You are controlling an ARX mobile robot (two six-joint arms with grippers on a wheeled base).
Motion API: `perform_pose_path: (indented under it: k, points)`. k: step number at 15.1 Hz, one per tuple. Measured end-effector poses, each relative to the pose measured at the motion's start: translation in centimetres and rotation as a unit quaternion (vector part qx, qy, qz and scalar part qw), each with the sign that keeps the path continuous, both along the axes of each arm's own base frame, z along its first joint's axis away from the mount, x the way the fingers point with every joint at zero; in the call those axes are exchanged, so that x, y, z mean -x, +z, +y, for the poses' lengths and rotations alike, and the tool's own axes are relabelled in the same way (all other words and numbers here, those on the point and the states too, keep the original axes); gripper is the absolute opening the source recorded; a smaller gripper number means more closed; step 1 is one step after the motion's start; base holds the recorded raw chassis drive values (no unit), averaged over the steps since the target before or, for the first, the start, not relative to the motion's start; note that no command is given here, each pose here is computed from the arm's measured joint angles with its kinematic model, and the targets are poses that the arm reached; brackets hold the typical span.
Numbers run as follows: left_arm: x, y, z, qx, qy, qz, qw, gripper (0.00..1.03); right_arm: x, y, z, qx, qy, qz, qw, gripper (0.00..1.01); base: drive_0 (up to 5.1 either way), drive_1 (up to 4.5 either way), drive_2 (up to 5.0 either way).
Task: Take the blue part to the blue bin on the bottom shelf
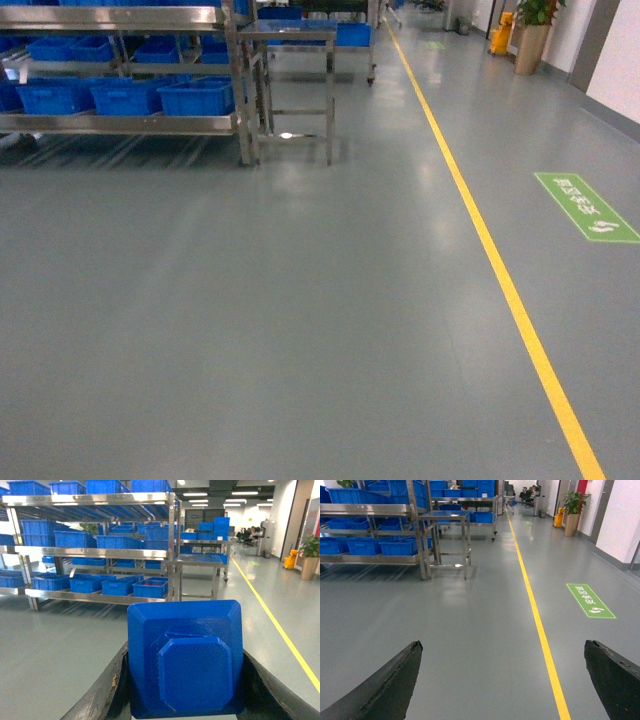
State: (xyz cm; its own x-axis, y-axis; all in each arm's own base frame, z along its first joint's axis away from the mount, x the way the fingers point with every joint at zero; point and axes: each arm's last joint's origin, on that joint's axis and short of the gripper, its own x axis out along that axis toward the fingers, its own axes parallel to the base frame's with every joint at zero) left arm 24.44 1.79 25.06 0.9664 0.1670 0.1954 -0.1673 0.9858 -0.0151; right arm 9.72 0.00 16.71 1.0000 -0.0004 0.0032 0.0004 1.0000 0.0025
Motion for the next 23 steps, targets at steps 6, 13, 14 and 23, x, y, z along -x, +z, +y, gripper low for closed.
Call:
perform_pose_path:
  k: [6, 13, 14, 23]
  points:
    - [0.07, 0.11, 0.14, 0.000, 0.006, -0.003, 1.0000, 0.45, 0.00, -0.01, 0.00, 0.000, 0.000, 0.000, 1.0000, 0.98, 0.0, 2.05, -2.1]
    - [0.06, 0.10, 0.14, 0.000, 0.006, -0.003, 1.0000, 0.45, 0.00, 0.01, 0.00, 0.000, 0.000, -0.001, 1.0000, 0.98, 0.0, 4.09, -4.1]
    - [0.03, 0.02, 0.14, 0.001, 0.006, 0.000, 1.0000, 0.45, 0.00, 0.00, 0.00, 0.000, 0.000, 0.000, 1.0000, 0.98, 0.0, 4.09, -4.1]
    - [0.03, 0.05, 0.14, 0.000, 0.006, -0.002, 1.0000, 0.45, 0.00, 0.00, 0.00, 0.000, 0.000, 0.000, 1.0000, 0.98, 0.0, 4.09, -4.1]
